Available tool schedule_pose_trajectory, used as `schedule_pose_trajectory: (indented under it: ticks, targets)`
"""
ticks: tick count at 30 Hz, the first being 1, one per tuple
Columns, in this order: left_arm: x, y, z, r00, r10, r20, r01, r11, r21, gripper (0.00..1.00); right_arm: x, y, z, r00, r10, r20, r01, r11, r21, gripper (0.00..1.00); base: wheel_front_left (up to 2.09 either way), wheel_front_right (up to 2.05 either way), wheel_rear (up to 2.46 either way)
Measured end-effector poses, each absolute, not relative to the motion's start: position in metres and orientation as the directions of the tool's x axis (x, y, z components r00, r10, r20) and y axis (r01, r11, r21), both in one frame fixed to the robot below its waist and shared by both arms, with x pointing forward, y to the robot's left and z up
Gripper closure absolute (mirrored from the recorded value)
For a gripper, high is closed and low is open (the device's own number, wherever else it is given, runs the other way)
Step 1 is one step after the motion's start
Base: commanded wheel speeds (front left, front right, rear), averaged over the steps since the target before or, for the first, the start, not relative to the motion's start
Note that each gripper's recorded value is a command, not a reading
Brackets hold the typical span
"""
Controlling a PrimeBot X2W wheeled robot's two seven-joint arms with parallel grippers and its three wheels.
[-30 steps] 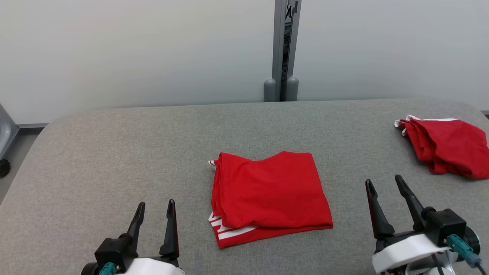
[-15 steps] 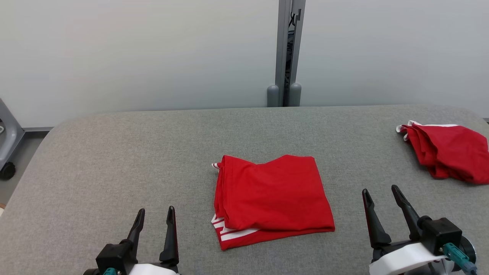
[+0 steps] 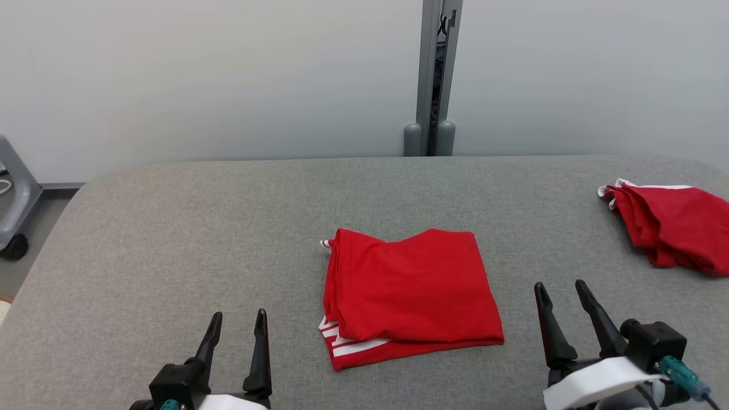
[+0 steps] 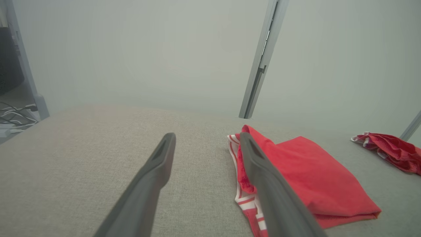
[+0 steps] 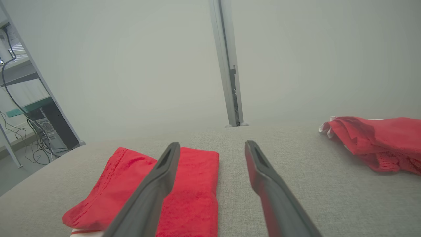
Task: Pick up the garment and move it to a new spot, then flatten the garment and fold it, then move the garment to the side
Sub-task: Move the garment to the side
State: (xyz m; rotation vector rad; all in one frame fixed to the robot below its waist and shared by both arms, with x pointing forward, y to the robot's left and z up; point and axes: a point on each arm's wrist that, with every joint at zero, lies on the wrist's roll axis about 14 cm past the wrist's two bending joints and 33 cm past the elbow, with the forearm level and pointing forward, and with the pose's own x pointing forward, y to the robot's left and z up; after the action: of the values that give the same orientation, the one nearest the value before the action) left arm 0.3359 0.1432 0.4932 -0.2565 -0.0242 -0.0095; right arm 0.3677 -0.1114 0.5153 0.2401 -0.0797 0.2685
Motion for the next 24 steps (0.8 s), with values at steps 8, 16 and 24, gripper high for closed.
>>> schedule_pose_trajectory:
  ticks: [8, 16, 24]
  targets:
    - [0.343, 0.149, 0.492, 1.0, 0.018, 0.018, -0.013, 0.971, -0.241, 0.0, 0.392, -0.104, 0.489, 0.965, 0.26, 0.016, -0.243, 0.876, 0.417, 0.0, 0.0, 0.0, 0.0]
    - [0.354, 0.153, 0.486, 0.999, 0.032, -0.005, -0.032, 0.971, -0.237, 0.0, 0.429, -0.097, 0.463, 0.945, 0.31, -0.102, -0.227, 0.85, 0.475, 0.0, 0.0, 0.0, 0.0]
    - [0.373, 0.158, 0.473, 0.997, 0.054, -0.046, -0.064, 0.971, -0.229, 0.0, 0.463, -0.088, 0.426, 0.897, 0.354, -0.266, -0.162, 0.821, 0.548, 0.0, 0.0, 0.0, 0.0]
